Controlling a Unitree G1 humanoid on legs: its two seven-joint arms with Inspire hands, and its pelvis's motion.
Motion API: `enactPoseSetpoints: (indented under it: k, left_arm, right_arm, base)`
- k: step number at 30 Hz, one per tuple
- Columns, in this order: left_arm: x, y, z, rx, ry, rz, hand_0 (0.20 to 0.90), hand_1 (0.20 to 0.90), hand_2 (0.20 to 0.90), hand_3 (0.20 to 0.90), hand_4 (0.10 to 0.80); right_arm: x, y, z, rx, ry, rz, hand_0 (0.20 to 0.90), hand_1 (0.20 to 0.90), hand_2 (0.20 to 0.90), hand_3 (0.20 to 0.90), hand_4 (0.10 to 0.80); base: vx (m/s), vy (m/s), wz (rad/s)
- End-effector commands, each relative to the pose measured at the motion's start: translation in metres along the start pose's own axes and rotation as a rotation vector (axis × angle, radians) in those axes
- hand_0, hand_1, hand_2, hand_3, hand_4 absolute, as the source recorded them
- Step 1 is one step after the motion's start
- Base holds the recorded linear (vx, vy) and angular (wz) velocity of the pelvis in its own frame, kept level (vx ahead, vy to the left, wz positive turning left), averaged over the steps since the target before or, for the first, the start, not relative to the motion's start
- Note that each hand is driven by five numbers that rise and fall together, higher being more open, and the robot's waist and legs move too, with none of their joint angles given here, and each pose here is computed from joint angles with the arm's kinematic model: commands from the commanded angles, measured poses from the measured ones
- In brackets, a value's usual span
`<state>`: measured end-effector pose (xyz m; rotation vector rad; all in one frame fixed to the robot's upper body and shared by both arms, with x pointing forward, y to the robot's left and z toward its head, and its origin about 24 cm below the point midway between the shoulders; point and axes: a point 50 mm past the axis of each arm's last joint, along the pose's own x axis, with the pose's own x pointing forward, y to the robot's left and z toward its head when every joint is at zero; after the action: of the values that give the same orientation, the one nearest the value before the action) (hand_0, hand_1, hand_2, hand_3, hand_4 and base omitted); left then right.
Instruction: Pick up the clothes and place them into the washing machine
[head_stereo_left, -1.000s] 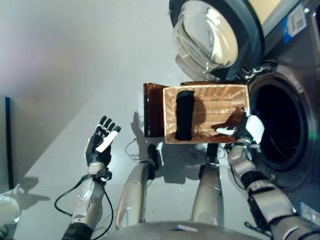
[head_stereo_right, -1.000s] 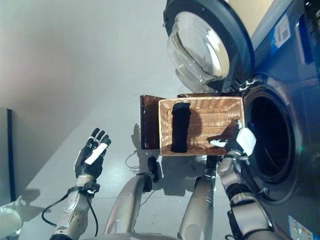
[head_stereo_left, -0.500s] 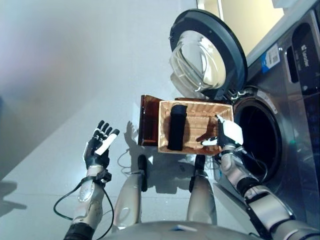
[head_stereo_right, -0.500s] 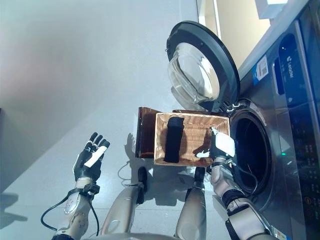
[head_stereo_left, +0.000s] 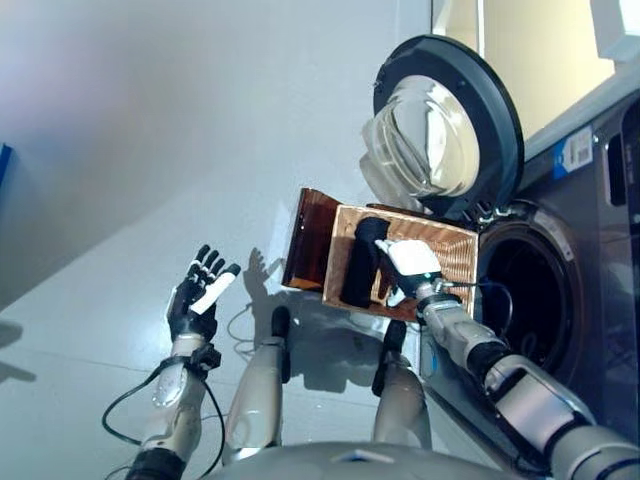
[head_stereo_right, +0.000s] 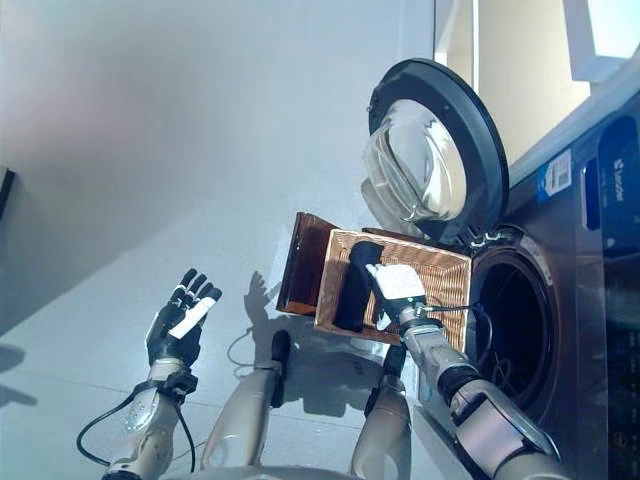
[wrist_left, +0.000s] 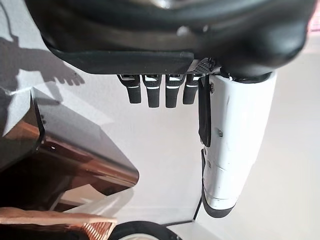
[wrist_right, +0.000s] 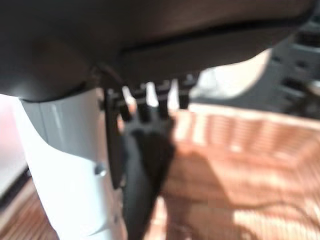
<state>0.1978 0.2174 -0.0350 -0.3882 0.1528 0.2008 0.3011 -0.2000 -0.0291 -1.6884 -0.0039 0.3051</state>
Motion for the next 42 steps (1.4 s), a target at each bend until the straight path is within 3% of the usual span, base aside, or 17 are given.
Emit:
enactPoseSetpoints:
  k: [1,15,23,42]
  left_arm:
    - [-0.001,0.009,0.041,0.092,-0.178,-0.054,0.900,0.900,0.900,0.900,0.800]
    - [-0.001,0.013,0.048,0.124,-0.179,-0.077,0.900,0.900,0.900,0.900,0.800]
    - [-0.002,0.012,0.047,0.111,-0.167,-0.098,0.900,0.900,0.900,0.900,0.800]
    - [-0.004,0.017,0.048,0.132,-0.161,-0.097,0.900,0.900,0.900,0.900,0.800]
  right_arm:
    - [0.014,-0.030,-0.003,-0.131,-0.054,-0.107,0.900,0.900,0.900,0.900,0.800]
    - [0.018,-0.040,0.001,-0.497,-0.218,-0.115,0.900,0.900,0.900,0.900,0.800]
    - [0.020,-0.033,-0.007,-0.638,-0.190,-0.059,0.900,0.900,0.900,0.900,0.800]
    - [0.025,-0.050,-0.012,-0.635,-0.143,-0.169,0.900,0.900,0.900,0.900,0.800]
  base:
    - [-0.002,-0.020,0.11]
    - [0.004,-0.013,0.10]
    - [0.000,0.000,0.00]
    - [-0.001,0.002,0.00]
